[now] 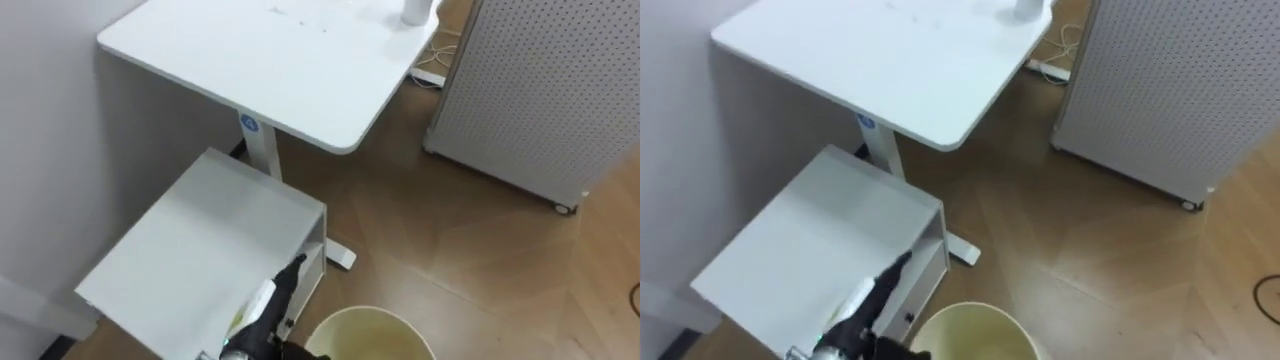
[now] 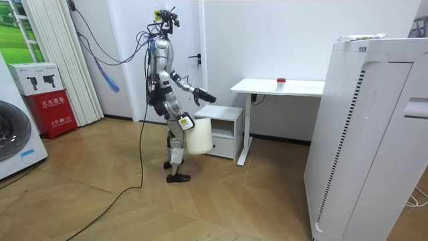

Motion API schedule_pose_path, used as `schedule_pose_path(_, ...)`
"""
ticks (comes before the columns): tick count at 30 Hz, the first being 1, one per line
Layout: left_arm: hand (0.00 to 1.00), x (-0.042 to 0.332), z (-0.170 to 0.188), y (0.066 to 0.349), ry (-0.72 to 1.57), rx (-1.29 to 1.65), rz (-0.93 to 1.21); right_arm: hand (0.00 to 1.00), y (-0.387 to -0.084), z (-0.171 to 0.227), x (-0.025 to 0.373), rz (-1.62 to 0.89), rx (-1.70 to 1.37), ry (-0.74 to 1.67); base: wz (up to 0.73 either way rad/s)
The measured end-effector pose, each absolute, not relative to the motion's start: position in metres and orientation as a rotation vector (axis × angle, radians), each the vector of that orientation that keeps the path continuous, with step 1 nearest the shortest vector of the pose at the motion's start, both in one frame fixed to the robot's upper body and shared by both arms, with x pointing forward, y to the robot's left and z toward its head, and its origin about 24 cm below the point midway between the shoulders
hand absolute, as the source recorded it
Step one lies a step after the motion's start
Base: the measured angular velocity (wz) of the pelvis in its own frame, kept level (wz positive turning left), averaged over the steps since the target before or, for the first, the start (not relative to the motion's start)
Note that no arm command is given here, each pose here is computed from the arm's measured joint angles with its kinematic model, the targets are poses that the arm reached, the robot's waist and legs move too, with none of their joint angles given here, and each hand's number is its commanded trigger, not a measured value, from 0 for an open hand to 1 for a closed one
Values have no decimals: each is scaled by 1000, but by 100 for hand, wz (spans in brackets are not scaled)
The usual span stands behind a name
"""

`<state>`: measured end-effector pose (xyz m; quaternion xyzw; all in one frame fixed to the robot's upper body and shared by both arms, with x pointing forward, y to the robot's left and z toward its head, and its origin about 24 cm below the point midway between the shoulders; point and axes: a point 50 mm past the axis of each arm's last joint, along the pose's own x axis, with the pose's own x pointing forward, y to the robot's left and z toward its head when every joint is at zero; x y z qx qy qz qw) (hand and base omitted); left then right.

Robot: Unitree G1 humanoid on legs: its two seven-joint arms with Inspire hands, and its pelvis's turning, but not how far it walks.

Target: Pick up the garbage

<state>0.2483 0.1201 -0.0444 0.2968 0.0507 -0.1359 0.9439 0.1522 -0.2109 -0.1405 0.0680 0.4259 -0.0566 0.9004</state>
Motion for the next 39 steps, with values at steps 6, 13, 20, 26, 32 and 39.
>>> schedule_pose_path(6,0,260,-7,147,-72,577,-60,100,-222,-144,134,-157,163,900,-51)
schedule_pose_path(13,0,255,-1,164,-90,555,45,100,-231,-150,113,-198,165,965,-39)
schedule_pose_path(20,0,261,26,173,-196,508,131,100,-233,-148,117,-169,123,959,-23)
schedule_pose_path(26,0,262,35,176,-228,483,153,100,-235,-147,116,-153,96,960,-26)
schedule_pose_path(32,0,260,35,187,-203,401,223,100,-236,-144,119,-104,53,935,-80)
schedule_pose_path(39,0,256,58,188,-310,354,285,100,-237,-146,109,-98,61,970,-51)
